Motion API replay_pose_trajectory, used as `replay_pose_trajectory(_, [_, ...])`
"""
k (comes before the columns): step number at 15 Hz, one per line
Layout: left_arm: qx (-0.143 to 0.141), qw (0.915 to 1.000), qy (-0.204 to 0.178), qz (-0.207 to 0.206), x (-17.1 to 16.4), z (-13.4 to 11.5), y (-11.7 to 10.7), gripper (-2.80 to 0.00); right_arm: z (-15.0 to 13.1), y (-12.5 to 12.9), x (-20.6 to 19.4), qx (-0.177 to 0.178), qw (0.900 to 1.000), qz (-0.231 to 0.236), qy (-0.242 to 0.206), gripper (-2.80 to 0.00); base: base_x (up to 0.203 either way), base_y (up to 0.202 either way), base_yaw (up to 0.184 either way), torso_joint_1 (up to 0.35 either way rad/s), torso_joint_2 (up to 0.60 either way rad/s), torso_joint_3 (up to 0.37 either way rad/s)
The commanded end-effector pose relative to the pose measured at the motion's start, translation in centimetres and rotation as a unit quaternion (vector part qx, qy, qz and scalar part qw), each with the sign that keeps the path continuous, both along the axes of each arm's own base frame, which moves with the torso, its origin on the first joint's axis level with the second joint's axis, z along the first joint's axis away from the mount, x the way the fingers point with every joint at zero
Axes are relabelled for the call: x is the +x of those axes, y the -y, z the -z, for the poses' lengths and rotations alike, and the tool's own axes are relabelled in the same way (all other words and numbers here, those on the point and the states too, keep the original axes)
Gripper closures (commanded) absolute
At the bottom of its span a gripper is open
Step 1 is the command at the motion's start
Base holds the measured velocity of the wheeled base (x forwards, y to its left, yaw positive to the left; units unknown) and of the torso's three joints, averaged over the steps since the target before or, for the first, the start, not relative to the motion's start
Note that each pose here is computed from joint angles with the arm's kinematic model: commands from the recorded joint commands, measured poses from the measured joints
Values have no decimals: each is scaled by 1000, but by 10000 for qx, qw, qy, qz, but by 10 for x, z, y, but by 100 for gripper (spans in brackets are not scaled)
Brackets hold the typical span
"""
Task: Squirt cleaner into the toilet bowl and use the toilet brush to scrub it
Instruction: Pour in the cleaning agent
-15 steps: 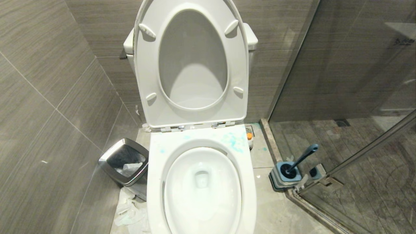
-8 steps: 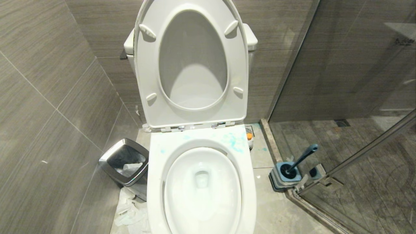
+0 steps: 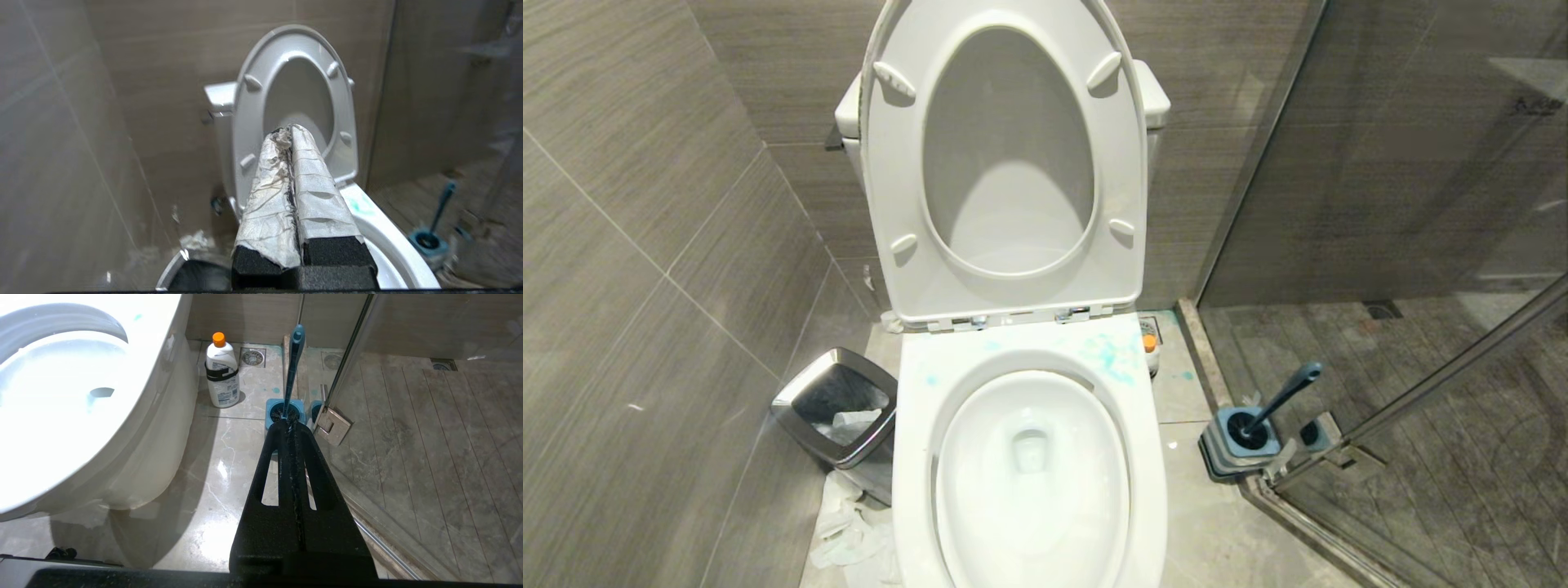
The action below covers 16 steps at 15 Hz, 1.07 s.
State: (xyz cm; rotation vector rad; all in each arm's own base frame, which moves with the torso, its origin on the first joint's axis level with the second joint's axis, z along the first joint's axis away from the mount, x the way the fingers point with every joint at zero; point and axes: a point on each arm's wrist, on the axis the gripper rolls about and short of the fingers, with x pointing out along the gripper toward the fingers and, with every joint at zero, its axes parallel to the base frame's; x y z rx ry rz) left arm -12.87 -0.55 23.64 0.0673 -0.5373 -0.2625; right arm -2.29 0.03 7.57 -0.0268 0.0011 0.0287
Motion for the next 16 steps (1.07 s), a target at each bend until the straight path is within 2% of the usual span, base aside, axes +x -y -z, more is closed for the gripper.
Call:
replay_pose_trajectory(1, [-11,10000,87,-3,5,15,0,0,0,0,0,-2,10000,-9,-6,0,0,0,0,0,0,0])
replay_pose_trajectory(3, [-27,9998,102,-152,30,31,0,0,0,0,0,-4,10000,-2,-4,0,0,0,0,0,0,0])
replay_pose_trajectory(5, [1,9985,208,-509,55,52,-2,0,0,0,0,-4,10000,-8,-7,0,0,0,0,0,0,0])
replay_pose_trajectory(7, [101,9963,33,-847,76,80,-3,0,0,0,0,-4,10000,-2,-3,0,0,0,0,0,0,0])
replay_pose_trajectory(9, [159,9939,-359,-1026,90,105,-3,0,0,0,0,0,10000,-2,0,0,0,0,0,0,0,0])
replay_pose_trajectory(11, [193,9891,-936,-1119,101,128,-4,0,0,0,0,-2,10000,-7,-6,0,0,0,0,0,0,0])
replay_pose_trajectory(15, [236,9679,-2197,-1194,106,153,-4,0,0,0,0,4,10000,-6,-4,0,0,0,0,0,0,0])
replay_pose_trajectory(16, [225,9631,-2405,-1186,106,157,-4,0,0,0,0,-4,10000,-10,0,0,0,0,0,0,0,0])
